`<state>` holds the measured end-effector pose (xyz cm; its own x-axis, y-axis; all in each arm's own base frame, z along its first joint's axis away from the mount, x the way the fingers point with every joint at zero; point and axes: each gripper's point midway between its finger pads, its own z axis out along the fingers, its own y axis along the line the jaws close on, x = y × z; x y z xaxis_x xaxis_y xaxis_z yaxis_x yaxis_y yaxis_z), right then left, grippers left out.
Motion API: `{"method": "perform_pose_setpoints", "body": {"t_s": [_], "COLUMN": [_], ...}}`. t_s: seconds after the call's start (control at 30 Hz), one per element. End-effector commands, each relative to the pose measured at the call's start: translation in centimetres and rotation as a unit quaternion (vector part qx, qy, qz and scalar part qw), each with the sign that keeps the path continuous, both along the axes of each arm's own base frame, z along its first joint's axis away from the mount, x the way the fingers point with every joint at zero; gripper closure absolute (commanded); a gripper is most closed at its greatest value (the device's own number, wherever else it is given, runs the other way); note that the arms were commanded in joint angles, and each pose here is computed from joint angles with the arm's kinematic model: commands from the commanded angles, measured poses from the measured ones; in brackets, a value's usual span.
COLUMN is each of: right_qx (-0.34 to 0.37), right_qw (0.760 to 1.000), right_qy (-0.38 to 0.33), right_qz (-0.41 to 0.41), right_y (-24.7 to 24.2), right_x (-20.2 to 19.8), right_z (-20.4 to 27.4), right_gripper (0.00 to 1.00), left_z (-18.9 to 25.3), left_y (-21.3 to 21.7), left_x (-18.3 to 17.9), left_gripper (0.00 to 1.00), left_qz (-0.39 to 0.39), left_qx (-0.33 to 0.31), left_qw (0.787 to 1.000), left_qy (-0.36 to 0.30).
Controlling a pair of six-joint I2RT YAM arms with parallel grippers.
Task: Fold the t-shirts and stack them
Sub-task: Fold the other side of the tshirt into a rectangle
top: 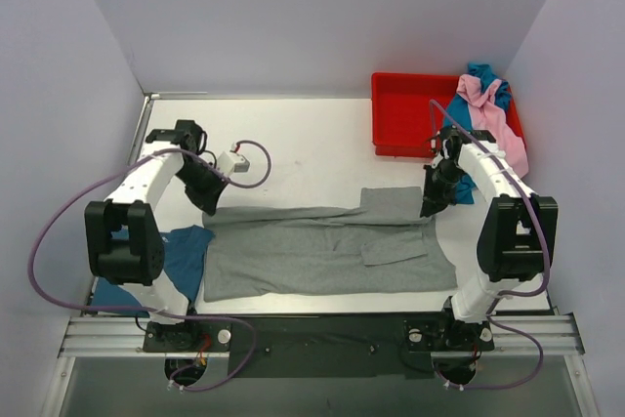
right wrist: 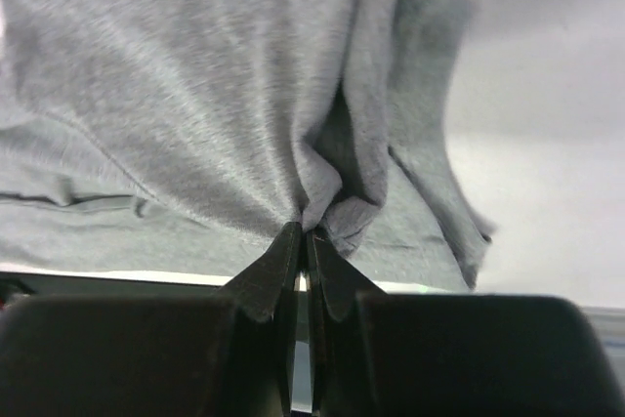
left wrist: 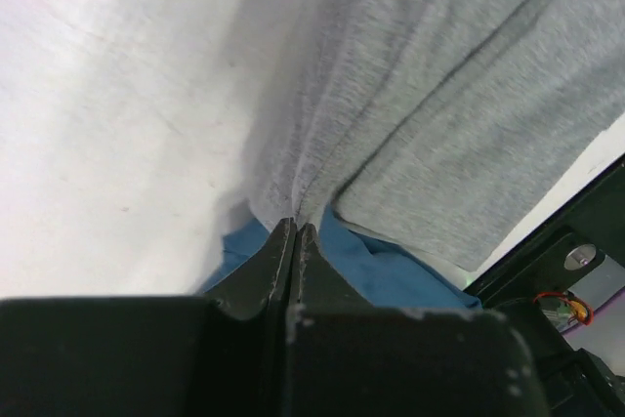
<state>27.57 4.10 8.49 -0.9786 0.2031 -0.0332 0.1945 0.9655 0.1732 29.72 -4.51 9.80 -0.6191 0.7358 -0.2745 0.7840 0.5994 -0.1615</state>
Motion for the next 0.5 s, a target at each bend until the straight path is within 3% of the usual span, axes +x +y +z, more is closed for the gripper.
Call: {"method": "perform_pose_setpoints", "body": {"t_s": [0.0,0.13,0.23,0.33,0.47], "right_qx": [-0.061,-0.062,-0.065,-0.025,-0.007], "right_qw": [0.996,0.994,0.994,0.995,0.994], "right_qy": [0.05,0.052,0.007,-0.056,-0.079], "right_qz": [-0.041,-0.069,-0.084,-0.074,-0.074], "right_y": [-3.1,-4.2,-5.0,-3.9,-3.3], "right_x": [-3.0,-2.0,0.4,4.4,7.6], "right_z": [-0.3,-1.3,-0.5,1.7,2.7], "right_gripper": [1.0,1.0,1.0,1.0,1.0], "left_z": [-1.5,-2.6,-1.6,1.2,4.8], "left_y": [0.3,0.9,1.3,1.5,1.8], "left_x": [-5.0,-5.0,-1.7,3.4,7.8], "left_gripper": [1.0,1.0,1.0,1.0,1.0], "left_qz": [-0.031,-0.029,-0.007,0.024,0.068], "left_qx": [0.008,0.031,0.047,0.052,0.055], "left_qw": [0.998,0.998,0.999,0.994,0.982], "left_qy": [0.056,0.049,-0.01,-0.097,-0.17]}}
